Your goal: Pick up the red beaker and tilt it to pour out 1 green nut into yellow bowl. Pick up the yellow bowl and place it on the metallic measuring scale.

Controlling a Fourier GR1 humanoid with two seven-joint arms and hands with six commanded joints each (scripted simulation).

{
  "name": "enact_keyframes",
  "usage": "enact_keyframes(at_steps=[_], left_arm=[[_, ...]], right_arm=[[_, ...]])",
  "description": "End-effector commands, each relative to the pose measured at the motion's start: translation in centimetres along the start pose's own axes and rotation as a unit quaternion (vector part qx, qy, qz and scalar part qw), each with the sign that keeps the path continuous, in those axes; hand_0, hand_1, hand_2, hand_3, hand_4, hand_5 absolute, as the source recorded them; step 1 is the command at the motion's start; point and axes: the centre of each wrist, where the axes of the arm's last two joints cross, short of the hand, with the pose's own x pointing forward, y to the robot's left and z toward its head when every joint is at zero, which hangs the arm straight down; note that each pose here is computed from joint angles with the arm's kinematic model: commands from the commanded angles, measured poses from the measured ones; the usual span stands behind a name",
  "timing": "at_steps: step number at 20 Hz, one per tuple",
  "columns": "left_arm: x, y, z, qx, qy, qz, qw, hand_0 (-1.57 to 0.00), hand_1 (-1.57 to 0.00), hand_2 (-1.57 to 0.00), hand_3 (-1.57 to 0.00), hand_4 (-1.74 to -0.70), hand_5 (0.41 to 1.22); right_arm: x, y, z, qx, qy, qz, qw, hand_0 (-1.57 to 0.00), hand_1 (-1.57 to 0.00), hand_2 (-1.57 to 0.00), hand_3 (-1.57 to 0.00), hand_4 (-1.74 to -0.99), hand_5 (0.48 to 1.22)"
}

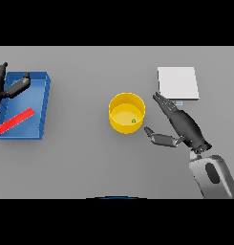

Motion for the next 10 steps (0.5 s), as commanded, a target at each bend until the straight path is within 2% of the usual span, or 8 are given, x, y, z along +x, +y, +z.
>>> enact_keyframes(at_steps=[1,5,10], left_arm=[[0.1,0.2,0.0,-0.003,0.000,0.000,1.000,0.00,0.00,0.00,0.00,-0.79,0.709],[-0.1,0.5,-0.1,-0.002,0.003,-0.005,1.000,0.00,0.00,0.00,0.00,-0.79,0.716],[0.3,0.1,-0.1,-0.002,0.003,-0.005,1.000,0.00,0.00,0.00,0.00,-0.80,0.723]], right_arm=[[0.1,-0.2,-0.7,0.019,0.001,0.032,0.999,0.00,0.00,0.00,0.00,-1.282,0.677],[1.3,-1.2,-2.8,0.099,-0.046,0.154,0.982,0.00,0.00,0.00,0.00,-1.276,0.666],[2.4,-0.9,-5.7,0.159,-0.072,0.201,0.964,0.00,0.00,0.00,0.00,-1.274,0.656]])
